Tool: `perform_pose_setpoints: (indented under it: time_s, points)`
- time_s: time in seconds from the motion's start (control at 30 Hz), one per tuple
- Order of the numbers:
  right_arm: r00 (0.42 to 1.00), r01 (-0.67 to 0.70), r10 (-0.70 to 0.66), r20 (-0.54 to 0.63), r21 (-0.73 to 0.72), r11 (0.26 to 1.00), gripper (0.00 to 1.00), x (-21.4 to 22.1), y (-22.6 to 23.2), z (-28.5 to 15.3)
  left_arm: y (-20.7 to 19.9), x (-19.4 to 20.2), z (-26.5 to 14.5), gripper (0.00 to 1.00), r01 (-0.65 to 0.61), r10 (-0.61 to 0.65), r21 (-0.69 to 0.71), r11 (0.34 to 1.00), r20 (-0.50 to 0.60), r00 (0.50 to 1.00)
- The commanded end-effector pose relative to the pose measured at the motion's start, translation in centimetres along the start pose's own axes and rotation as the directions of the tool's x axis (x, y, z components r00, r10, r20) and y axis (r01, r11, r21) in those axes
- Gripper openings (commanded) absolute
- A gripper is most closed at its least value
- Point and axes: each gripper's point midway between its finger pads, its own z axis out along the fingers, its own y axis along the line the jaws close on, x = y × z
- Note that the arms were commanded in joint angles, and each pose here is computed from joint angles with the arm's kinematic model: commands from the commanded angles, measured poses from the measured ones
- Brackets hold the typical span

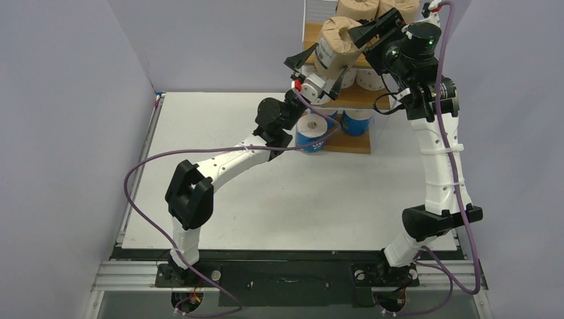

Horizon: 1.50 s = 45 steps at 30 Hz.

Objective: Place and organize the paper towels onto the shelf
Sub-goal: Place the paper towel on the shelf.

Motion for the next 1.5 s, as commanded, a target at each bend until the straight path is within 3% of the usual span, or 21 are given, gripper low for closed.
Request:
perform_pose_setpoints:
  time_s: [0.0,0.7,1.13,1.47]
  points:
    - [0.999,-0.014,0.016,0.029,-0.064,0.998,0.66,-1.5,1.6,-0.4,1.7,-1.7,1.1,0.96,0.013,-0.012,-0.055,0.998,0.03,0.999]
    - [0.997,-0.006,0.015,0.08,-0.102,0.995,0.69,-3.8,2.0,-5.6,4.8,0.4,1.7,0.96,-0.006,-0.007,-0.151,0.988,-0.083,0.997]
    - [0.992,-0.001,0.019,0.128,-0.14,0.99,0.66,-0.6,-1.3,-11.0,5.7,1.0,2.4,0.96,-0.006,-0.012,-0.175,0.985,-0.104,0.994]
    - [0.991,0.049,-0.035,0.128,-0.104,0.993,0.66,0.1,-2.1,-11.5,5.3,-2.7,2.8,0.96,0.033,-0.042,-0.133,0.991,-0.063,0.997]
